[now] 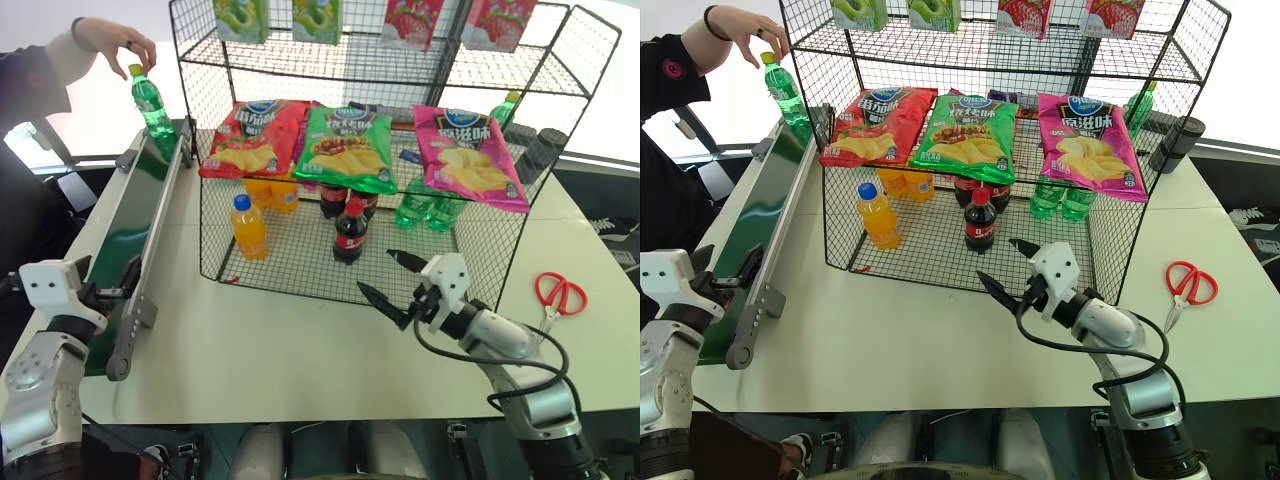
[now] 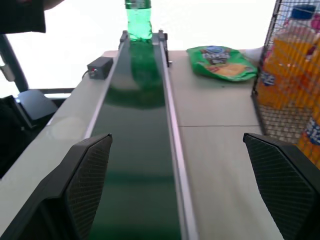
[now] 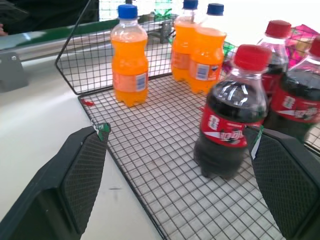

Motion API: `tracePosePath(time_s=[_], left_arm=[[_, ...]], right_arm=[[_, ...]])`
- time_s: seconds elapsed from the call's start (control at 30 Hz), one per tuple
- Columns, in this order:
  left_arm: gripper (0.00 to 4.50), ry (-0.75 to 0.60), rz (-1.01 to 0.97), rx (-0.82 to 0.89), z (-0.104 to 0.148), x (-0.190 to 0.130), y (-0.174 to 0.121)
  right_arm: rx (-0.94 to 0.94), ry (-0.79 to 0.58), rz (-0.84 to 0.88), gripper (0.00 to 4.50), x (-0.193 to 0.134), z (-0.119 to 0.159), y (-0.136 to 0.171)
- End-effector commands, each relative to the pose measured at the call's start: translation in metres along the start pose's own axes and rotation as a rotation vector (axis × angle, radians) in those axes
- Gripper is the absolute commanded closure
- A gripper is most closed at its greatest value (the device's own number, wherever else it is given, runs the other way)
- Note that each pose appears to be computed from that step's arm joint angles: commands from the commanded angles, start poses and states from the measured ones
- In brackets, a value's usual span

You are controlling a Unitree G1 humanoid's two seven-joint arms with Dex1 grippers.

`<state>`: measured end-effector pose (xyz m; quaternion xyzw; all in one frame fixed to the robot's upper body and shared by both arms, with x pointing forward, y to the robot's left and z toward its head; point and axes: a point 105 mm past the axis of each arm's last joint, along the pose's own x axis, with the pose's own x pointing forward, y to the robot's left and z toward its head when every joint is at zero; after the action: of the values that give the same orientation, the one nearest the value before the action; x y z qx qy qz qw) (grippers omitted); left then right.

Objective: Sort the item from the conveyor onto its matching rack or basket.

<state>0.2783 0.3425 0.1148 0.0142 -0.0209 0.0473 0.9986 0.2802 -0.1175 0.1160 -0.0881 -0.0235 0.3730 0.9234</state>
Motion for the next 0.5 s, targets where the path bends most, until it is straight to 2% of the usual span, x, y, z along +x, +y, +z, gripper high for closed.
tracePosePath(time_s=[0.03,0.3,0.5], left_arm=[[0.0,-0.037,0.042,0.029,0.008,0.003,0.007],[0.0,-0.047,0.106,0.026,0.002,0.009,0.015],[0.0,-0.063,0.139,0.02,-0.002,0.011,0.017]], right_arm=[[-0.057,-0.06,-0.029,0.09,0.005,0.015,-0.002],[-0.017,-0.028,0.033,0.09,0.009,0.009,0.004],[0.021,-0.052,0.102,0.09,0.007,0.013,0.021]])
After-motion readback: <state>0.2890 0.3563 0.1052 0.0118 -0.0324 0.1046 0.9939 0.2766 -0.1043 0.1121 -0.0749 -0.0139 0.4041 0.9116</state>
